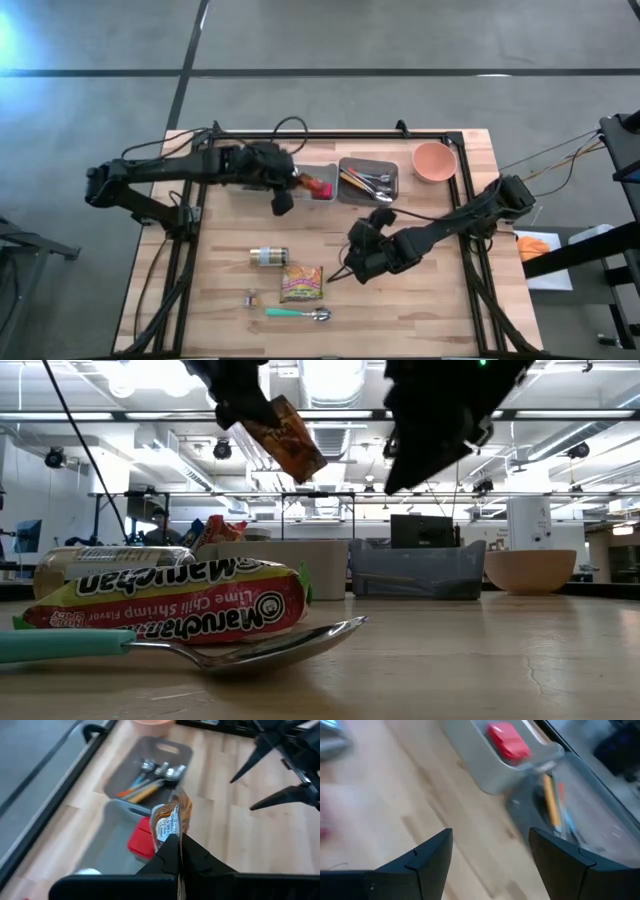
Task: Pick & Place Food Item
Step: Put the orange seasoning pack into the right gray bin
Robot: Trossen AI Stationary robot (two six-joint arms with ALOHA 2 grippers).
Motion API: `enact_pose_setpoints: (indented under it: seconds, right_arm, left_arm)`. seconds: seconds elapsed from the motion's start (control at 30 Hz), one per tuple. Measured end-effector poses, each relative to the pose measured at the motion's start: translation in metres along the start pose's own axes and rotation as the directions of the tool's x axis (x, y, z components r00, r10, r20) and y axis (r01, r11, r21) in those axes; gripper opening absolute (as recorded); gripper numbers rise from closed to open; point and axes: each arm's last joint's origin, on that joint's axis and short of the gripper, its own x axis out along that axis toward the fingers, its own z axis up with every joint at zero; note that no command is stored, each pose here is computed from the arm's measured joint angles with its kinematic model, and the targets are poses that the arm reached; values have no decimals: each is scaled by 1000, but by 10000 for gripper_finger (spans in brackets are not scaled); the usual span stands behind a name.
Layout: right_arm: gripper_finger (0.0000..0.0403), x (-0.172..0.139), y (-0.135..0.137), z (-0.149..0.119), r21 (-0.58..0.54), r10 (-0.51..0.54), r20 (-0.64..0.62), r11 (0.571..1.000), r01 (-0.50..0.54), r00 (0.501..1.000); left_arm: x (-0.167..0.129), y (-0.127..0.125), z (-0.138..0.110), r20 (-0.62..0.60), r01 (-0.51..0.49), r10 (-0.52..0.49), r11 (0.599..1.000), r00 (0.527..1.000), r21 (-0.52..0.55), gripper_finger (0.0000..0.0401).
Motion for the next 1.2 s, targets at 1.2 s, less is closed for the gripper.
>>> enact_pose_setpoints:
  seconds: [1.2]
  right_arm:
    - [260, 20, -48, -39, -114, -188, -163, 979, 171, 969]
  left_arm:
    - [107, 81, 26, -370, -25, 110, 973, 923, 228, 0]
